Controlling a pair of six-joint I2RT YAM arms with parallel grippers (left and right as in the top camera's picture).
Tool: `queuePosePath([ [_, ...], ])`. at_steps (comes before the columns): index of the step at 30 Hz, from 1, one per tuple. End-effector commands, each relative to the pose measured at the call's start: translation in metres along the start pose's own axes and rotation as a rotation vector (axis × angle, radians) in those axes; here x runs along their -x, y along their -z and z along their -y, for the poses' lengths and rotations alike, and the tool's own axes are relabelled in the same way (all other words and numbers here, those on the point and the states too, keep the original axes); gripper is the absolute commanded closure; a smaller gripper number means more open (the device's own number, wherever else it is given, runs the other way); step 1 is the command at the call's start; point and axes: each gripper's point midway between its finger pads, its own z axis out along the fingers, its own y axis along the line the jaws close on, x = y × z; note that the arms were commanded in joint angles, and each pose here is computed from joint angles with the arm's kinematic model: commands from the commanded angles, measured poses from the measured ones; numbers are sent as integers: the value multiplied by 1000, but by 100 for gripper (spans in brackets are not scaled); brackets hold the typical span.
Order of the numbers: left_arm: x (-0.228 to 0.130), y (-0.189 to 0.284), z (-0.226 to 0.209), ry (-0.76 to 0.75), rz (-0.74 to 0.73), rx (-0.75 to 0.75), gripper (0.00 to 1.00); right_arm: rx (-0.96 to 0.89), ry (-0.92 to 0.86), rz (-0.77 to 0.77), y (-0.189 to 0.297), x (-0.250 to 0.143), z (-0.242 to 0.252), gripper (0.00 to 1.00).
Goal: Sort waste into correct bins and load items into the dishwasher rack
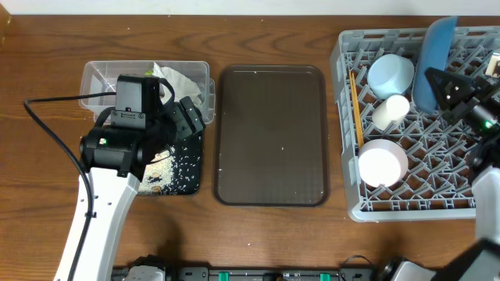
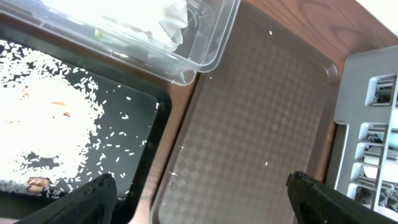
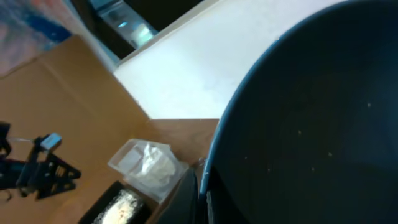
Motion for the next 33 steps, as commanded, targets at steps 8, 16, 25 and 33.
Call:
queuePosePath([
  [8, 6, 3, 2, -4, 16, -1, 10, -10, -200, 2, 25, -12, 51, 99],
  [16, 6, 3, 2, -4, 16, -1, 10, -32, -272, 17, 40, -13, 65, 99],
  [25, 6, 3, 2, -4, 16, -1, 10, -109, -390, 96, 69, -2, 82, 99],
  [33, 6, 3, 2, -4, 16, -1, 10, -160, -539, 172, 98, 6, 94, 99],
])
